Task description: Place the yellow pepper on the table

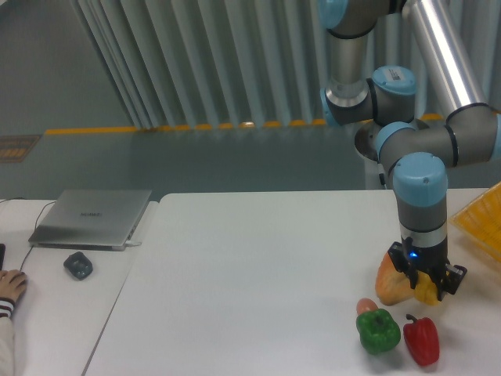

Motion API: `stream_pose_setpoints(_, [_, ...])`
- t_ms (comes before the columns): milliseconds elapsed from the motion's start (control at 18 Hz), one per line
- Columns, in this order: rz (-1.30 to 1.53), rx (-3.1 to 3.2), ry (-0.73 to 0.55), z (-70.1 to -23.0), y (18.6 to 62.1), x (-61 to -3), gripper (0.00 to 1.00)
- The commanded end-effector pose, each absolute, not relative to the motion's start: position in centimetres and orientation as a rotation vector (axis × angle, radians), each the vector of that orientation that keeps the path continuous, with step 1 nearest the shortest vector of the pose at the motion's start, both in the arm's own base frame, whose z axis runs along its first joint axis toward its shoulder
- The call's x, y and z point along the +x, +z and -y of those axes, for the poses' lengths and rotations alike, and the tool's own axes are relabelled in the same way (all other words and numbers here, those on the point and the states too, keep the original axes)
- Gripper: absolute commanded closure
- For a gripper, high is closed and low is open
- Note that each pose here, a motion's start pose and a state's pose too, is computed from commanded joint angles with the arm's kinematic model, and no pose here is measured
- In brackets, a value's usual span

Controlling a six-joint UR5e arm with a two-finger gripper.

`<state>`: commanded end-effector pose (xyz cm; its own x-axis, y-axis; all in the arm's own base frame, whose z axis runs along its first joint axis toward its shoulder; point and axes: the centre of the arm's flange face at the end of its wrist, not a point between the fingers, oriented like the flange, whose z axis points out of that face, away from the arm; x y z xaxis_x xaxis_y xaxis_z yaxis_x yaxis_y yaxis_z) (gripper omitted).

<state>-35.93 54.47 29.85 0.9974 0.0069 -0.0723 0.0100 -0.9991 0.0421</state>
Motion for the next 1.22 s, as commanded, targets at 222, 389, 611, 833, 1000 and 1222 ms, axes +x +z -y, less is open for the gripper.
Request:
stream_pose_setpoints(222, [-0.006, 3.090, -0.122, -54.5, 29.6, -36.0, 0.02])
stream_pose_setpoints(389, [-0.006, 3.091, -0.123, -54.5, 29.7, -36.0, 0.01])
stream_pose_setpoints(611, [0.005, 3.095, -0.130, -54.6, 30.0, -35.9, 0.00])
stream_pose_setpoints(833, [0.041, 3.110, -0.200, -54.7, 31.9, -36.3, 0.00])
stream_pose_setpoints(1000, [0.194, 3.086, -0.244, -54.2, 33.2, -36.3, 0.00])
stream_pose_setpoints(1222, [0.458, 3.023, -0.301, -52.9, 35.7, -36.6, 0.00])
